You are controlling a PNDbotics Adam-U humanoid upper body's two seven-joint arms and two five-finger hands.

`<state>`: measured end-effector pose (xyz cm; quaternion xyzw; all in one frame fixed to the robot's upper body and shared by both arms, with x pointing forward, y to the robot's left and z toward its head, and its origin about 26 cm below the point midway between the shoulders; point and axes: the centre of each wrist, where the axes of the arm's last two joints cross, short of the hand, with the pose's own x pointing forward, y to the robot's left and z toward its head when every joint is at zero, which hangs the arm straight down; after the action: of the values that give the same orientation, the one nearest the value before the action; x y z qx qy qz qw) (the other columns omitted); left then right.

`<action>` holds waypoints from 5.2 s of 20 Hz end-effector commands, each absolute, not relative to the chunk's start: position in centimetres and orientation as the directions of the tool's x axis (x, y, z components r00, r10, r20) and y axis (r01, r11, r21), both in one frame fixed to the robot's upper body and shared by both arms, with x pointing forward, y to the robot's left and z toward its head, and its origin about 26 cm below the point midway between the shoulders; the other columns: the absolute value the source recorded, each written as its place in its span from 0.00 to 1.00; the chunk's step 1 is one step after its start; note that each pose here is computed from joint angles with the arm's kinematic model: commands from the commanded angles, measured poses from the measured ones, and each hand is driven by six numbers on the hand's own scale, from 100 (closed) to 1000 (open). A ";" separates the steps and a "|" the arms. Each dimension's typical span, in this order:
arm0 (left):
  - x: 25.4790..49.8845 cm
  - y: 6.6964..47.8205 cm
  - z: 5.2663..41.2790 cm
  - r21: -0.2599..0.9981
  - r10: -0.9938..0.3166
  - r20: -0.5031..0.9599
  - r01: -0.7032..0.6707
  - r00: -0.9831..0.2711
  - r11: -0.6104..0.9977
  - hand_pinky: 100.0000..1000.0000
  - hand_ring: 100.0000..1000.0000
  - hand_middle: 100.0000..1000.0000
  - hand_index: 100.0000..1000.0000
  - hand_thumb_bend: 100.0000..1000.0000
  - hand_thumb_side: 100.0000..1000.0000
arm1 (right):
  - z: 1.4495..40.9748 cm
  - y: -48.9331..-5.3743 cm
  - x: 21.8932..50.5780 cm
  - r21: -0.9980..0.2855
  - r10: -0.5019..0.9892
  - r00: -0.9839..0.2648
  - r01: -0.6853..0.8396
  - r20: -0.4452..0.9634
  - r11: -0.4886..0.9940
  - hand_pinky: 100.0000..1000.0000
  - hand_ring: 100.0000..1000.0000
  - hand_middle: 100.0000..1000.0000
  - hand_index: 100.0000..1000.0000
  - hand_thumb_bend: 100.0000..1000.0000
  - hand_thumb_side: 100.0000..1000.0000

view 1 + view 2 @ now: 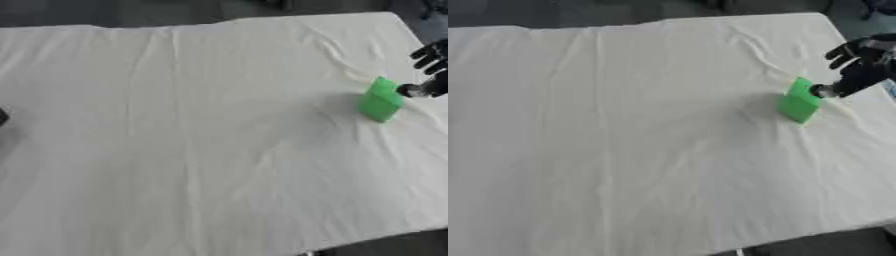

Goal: Pick up the objects with one hand, pass them to the other hand, and then place them into the box on the other side of the table.

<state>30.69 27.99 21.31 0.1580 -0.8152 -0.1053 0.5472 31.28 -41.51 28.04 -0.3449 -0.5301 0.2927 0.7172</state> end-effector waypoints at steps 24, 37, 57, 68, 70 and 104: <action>30.6 27.5 22.0 0.362 -0.383 0.848 -0.128 -0.366 0.923 0.82 0.75 0.77 0.72 0.00 0.85 | 28.0 -41.9 32.7 -0.864 0.840 0.310 -0.097 0.445 0.493 0.97 0.88 0.83 0.89 0.34 0.02; 30.4 27.3 22.0 0.369 -0.385 0.847 -0.117 -0.367 0.922 0.81 0.80 0.76 0.69 0.00 0.84 | 27.1 -42.9 33.9 -0.857 0.838 0.338 -0.144 0.428 0.495 0.98 0.90 0.83 0.89 0.34 0.05; 30.4 27.1 21.8 0.379 -0.391 0.847 -0.106 -0.359 0.919 0.81 0.79 0.75 0.68 0.00 0.85 | 27.8 -43.7 34.2 -0.870 0.829 0.321 -0.031 0.457 0.492 0.95 0.87 0.81 0.87 0.33 0.00; 30.5 26.9 21.4 0.385 -0.392 0.852 -0.094 -0.348 0.918 0.80 0.79 0.75 0.68 0.00 0.85 | 27.4 -43.0 34.1 -0.903 0.841 0.370 -0.013 0.394 0.429 1.00 0.89 0.83 0.89 0.33 0.03; 30.5 27.0 21.3 0.385 -0.393 0.853 -0.094 -0.344 0.918 0.80 0.79 0.75 0.68 0.00 0.86 | 27.5 -43.0 34.1 -0.902 0.840 0.370 -0.016 0.396 0.432 0.99 0.90 0.83 0.89 0.34 0.02; 30.6 26.7 20.6 0.395 -0.397 0.858 -0.076 -0.325 0.916 0.80 0.79 0.75 0.67 0.00 0.87 | 25.3 -43.8 36.6 -0.862 0.825 0.408 -0.150 0.391 0.483 0.96 0.78 0.65 0.80 0.35 0.06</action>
<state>30.72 26.54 20.03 0.1402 -0.7971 -0.1376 0.5710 36.98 -43.05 23.72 -0.3686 -0.4283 0.3411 0.7512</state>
